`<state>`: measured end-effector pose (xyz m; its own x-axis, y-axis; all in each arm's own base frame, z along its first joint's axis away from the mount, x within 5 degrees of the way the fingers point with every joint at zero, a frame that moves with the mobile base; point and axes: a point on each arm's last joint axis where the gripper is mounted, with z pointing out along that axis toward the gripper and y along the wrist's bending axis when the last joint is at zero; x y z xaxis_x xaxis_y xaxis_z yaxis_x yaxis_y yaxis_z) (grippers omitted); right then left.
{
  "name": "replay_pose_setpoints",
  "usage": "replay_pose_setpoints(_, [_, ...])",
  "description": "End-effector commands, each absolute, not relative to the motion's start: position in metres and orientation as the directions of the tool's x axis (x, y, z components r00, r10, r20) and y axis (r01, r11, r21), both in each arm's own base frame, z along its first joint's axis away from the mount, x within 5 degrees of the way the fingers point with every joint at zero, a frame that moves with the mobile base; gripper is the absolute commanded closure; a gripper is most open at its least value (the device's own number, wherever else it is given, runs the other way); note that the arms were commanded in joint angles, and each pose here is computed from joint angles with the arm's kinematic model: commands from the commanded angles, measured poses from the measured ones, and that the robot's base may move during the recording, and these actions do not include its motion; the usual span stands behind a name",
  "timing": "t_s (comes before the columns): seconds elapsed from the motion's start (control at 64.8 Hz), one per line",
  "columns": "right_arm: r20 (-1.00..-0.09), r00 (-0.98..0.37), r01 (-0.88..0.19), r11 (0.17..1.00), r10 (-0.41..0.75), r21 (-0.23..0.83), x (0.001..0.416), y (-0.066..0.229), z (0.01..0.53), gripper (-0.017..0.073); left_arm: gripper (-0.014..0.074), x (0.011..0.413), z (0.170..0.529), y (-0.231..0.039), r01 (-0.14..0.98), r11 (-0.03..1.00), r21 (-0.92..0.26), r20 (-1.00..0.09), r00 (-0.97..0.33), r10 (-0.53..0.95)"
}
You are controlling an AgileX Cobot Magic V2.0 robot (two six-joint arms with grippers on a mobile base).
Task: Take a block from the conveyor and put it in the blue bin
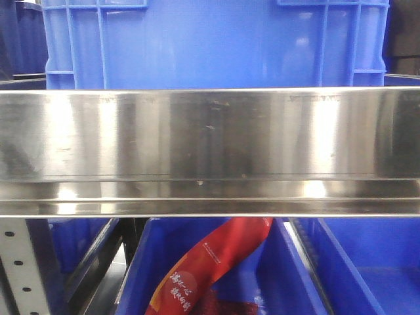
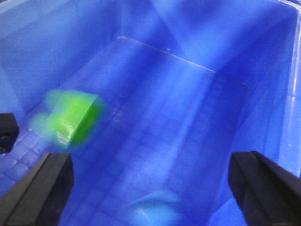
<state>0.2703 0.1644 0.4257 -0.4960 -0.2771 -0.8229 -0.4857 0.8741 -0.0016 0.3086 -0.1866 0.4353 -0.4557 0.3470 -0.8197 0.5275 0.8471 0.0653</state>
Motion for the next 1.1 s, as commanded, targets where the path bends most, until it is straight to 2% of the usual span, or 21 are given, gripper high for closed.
replay_pose_setpoints(0.0, [-0.840, -0.470, -0.487, 0.873, -0.272, -0.010, 0.264, 0.160, 0.435, 0.0141, 0.0050, 0.299, 0.449, -0.181, 0.522, 0.851, 0.055, -0.837, -0.440, 0.324])
replay_pose_setpoints(0.108, [-0.849, -0.459, -0.486, 0.874, -0.262, -0.006, 0.251, 0.152, 0.446, 0.0361, 0.0173, 0.286, 0.459, -0.172, 0.520, 0.852, 0.054, -0.836, -0.443, 0.324])
replay_pose_setpoints(0.262, [-0.889, -0.398, -0.486, 0.874, -0.224, -0.002, 0.225, 0.136, 0.467, 0.0697, 0.0499, 0.259, 0.481, -0.155, 0.514, 0.857, 0.046, -0.848, -0.434, 0.305])
replay_pose_setpoints(0.293, [-0.902, -0.377, -0.487, 0.873, -0.212, -0.001, 0.218, 0.131, 0.470, 0.0727, 0.0561, 0.254, 0.484, -0.152, 0.507, 0.862, 0.033, -0.853, -0.436, 0.288])
replay_pose_setpoints(0.355, [-0.923, -0.336, -0.489, 0.872, -0.188, 0.001, 0.203, 0.122, 0.475, 0.0720, 0.0704, 0.238, 0.489, -0.143, 0.492, 0.871, 0.004, -0.864, -0.437, 0.251])
replay_pose_setpoints(0.586, [-0.959, -0.249, -0.494, 0.869, -0.138, 0.003, 0.155, 0.092, 0.463, 0.0721, 0.0704, 0.192, 0.485, -0.115, 0.488, 0.872, -0.021, -0.922, -0.346, 0.172])
replay_pose_setpoints(0.756, [-0.973, -0.202, -0.499, 0.867, -0.113, 0.003, 0.124, 0.074, 0.432, 0.0721, 0.0704, 0.158, 0.452, -0.095, 0.499, 0.866, -0.030, -0.959, -0.260, 0.116])
replay_pose_setpoints(0.926, [-0.983, -0.158, -0.504, 0.863, -0.089, 0.003, 0.098, 0.058, 0.390, 0.0721, 0.0704, 0.127, 0.407, -0.077, 0.512, 0.858, -0.043, -0.988, -0.148, 0.038])
replay_pose_setpoints(1.08, [-0.987, -0.142, -0.508, 0.861, -0.081, 0.002, 0.083, 0.049, 0.354, 0.0721, 0.0704, 0.106, 0.361, -0.065, 0.519, 0.853, -0.063, -0.995, -0.099, -0.013])
